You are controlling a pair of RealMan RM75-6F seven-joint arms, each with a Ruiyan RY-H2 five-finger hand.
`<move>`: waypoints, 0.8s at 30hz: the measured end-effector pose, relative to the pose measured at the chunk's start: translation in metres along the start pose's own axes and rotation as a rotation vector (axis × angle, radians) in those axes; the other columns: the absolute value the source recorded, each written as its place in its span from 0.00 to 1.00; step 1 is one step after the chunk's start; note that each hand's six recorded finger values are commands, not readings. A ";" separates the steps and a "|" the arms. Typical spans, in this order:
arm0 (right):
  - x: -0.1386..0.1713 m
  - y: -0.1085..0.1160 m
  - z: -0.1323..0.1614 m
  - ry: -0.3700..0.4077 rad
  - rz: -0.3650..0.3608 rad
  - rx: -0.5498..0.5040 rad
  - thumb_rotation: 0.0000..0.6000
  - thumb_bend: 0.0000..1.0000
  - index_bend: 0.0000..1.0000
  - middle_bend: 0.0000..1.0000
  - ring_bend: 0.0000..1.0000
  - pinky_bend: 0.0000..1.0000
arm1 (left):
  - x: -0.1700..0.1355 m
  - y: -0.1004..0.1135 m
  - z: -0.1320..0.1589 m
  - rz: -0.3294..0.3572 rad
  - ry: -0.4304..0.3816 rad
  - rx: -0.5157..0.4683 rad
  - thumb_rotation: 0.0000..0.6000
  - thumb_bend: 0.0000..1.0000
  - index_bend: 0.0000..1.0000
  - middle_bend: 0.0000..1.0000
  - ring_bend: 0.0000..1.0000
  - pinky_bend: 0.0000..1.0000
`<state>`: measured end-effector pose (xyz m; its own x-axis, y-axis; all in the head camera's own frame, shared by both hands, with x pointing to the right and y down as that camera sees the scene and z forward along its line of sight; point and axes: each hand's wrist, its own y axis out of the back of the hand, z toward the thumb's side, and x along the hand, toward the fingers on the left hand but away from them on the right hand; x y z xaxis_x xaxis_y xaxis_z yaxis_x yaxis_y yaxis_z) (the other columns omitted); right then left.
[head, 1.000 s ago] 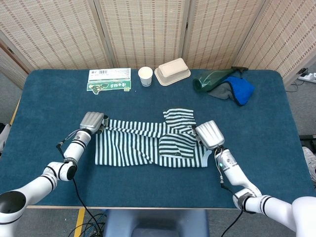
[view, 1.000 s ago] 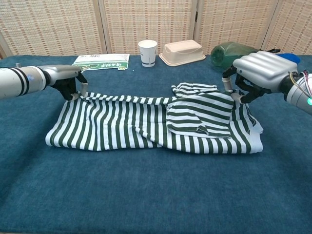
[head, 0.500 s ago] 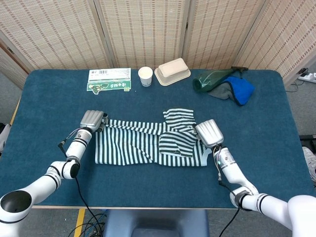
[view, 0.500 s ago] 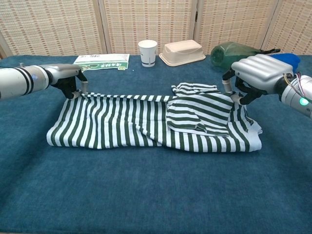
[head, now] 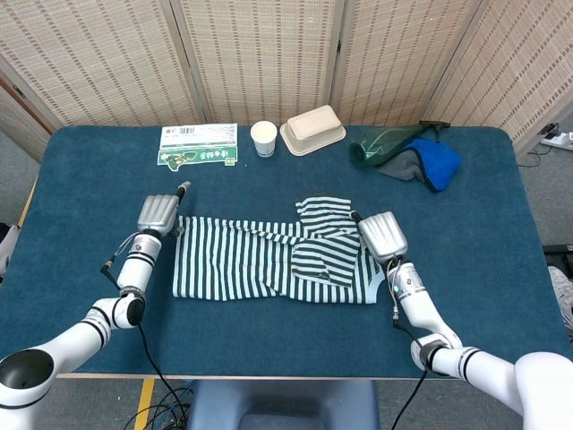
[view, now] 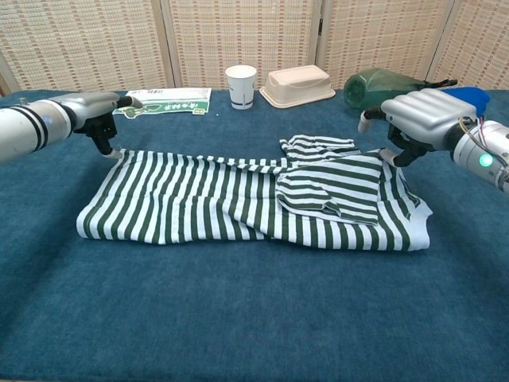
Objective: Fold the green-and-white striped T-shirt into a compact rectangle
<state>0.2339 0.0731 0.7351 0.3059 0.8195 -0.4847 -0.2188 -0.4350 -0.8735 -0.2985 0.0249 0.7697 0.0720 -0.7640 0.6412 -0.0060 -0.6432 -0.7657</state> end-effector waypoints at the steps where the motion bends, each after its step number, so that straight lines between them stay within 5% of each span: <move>1: -0.002 0.002 0.000 -0.008 -0.002 0.001 1.00 0.39 0.17 0.88 1.00 1.00 | -0.001 0.001 -0.001 0.003 0.002 -0.005 1.00 0.29 0.00 0.95 0.86 0.91; 14: -0.011 0.020 -0.007 -0.058 -0.046 0.003 1.00 0.06 0.13 0.88 1.00 1.00 | -0.031 0.003 -0.029 0.021 0.020 -0.068 1.00 0.29 0.00 0.95 0.86 0.91; 24: 0.029 0.023 0.016 0.103 -0.030 -0.086 1.00 0.24 0.37 0.89 1.00 1.00 | -0.063 0.013 -0.042 0.063 -0.004 -0.109 1.00 0.29 0.00 0.95 0.86 0.91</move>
<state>0.2229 0.0929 0.7020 0.4060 0.7916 -0.4567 -0.1293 -0.4450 -0.8862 -0.3452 0.0623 0.7212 0.0719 -0.8028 0.5919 -0.1193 -0.5961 -0.7940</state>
